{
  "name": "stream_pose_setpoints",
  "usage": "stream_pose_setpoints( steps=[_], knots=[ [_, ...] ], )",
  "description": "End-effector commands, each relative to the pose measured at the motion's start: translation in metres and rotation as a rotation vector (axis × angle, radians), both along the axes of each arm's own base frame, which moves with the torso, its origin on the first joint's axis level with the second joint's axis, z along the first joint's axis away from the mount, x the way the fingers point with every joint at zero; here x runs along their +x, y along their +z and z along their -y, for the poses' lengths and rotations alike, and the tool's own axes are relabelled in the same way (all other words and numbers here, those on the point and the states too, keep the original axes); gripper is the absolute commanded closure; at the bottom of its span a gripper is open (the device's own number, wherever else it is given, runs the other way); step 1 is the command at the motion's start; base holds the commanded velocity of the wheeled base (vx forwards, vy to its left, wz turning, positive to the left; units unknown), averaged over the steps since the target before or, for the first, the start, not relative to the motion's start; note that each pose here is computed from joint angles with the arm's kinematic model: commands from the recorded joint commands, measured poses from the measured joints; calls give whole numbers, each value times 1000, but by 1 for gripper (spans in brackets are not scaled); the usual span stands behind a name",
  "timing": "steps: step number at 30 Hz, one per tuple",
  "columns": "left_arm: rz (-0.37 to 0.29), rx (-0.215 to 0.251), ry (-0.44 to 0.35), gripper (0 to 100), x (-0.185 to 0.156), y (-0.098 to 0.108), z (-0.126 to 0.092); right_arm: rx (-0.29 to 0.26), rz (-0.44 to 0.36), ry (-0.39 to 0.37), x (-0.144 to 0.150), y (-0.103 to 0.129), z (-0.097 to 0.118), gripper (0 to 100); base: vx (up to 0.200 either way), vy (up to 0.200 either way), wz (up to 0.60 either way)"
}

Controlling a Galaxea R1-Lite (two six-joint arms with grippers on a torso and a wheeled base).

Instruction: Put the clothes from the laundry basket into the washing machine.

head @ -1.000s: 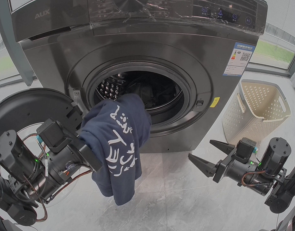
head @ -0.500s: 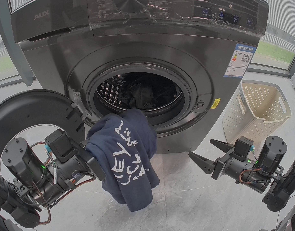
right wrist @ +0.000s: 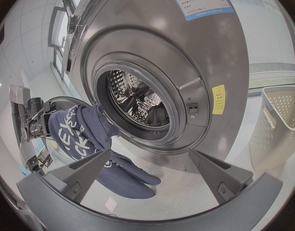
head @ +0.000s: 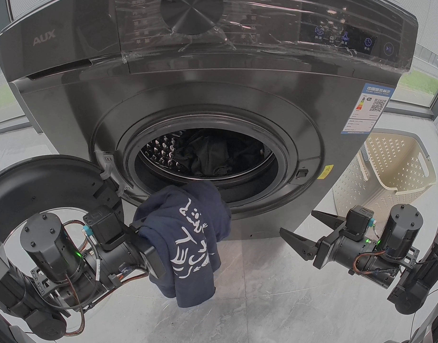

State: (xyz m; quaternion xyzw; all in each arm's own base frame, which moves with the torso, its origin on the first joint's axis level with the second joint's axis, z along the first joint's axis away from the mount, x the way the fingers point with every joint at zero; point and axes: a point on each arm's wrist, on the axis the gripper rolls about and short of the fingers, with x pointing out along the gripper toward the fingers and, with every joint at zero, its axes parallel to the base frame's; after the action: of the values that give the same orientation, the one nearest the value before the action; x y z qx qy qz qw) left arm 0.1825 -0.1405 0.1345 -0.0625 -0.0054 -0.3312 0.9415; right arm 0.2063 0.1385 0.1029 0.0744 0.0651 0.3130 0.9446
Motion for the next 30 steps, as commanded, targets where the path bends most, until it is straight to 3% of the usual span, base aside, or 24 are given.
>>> stream_pose_setpoints(
  steps=[1, 5, 18, 21, 24, 30],
  knots=[
    [-17, 15, -3, 100, 2, -5, 2, -2, -3, -1, 0, -1, 0, 0, 200, 0, 0],
    [-12, 12, -3, 100, 3, -4, 4, 0, 0, -4, 1, 0, 0, 0, 200, 0, 0],
    [-22, 9, -2, 100, 7, -7, 8, -3, 12, 4, -2, 2, -1, 0, 0, 0, 0],
    [-15, 26, 21, 100, 9, -8, 13, -2, 15, 3, -2, 2, -1, 0, 0, 0, 0],
    [-24, 11, 58, 100, 19, -11, 21, -1, 14, 6, -3, 2, -2, 0, 0, 0, 0],
    [-64, 15, 16, 100, 34, -28, 50, 22, 56, 10, -7, 14, 0, 0, 0, 0, 0]
  ],
)
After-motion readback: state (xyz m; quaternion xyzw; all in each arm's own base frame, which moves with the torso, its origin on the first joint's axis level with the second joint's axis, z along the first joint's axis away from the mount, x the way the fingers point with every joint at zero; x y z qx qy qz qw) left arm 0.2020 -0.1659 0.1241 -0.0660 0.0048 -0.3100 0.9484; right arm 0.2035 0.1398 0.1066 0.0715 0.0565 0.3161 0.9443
